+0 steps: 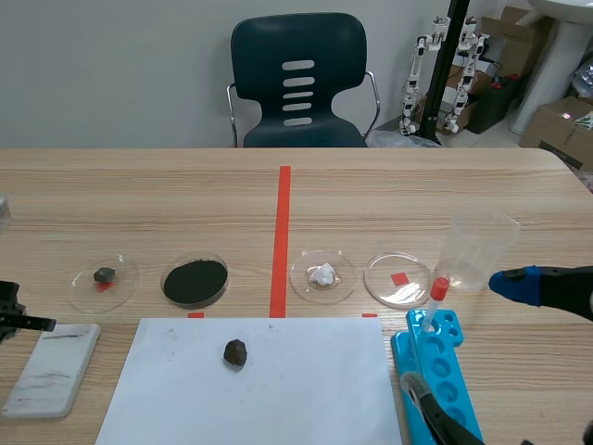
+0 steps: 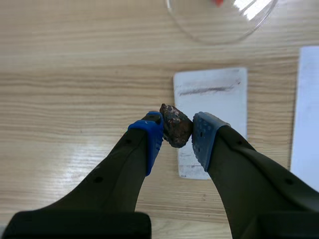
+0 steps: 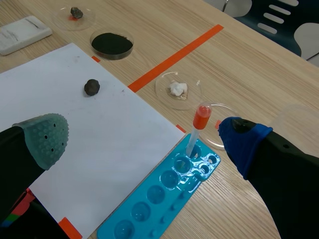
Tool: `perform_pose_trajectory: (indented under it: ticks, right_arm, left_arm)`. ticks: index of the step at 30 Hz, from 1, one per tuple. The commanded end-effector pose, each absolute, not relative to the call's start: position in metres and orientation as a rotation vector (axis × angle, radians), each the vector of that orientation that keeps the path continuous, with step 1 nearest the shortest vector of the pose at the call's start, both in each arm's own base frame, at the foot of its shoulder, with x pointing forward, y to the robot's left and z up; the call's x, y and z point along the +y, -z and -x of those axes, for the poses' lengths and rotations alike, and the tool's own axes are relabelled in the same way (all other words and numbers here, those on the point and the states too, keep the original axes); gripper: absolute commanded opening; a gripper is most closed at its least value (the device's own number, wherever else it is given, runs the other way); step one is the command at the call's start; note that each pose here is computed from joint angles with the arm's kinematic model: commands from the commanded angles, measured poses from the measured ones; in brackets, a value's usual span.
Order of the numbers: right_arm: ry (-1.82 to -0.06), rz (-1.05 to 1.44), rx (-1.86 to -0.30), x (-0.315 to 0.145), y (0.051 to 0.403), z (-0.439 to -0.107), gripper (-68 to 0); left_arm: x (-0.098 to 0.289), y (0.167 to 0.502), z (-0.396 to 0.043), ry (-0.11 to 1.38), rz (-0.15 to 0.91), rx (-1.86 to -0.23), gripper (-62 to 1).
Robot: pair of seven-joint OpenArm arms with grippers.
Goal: Rub the mineral on the streak plate below the first streak
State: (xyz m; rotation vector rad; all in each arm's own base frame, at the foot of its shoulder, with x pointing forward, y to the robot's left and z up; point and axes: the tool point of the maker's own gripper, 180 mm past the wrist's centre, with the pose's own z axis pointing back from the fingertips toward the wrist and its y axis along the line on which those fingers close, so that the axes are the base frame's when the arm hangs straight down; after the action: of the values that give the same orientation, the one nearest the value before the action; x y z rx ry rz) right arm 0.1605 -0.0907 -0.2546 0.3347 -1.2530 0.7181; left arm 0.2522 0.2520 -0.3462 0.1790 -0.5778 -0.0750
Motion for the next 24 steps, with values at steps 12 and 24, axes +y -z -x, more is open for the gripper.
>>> perform_pose_trajectory:
  ticks: [12, 24]
  right_arm:
    - [-0.713, -0.333, -1.278, -0.091, 0.249, -0.164, -3.7]
    - [-0.713, -0.333, -1.278, -0.091, 0.249, -0.164, -3.7]
  left_arm:
    - [0.173, 0.275, -0.237, 0.295, 0.041, -0.924, -58.3]
    - [0.108, 0.238, -0.189, 0.427, 0.258, -1.059, -58.3]
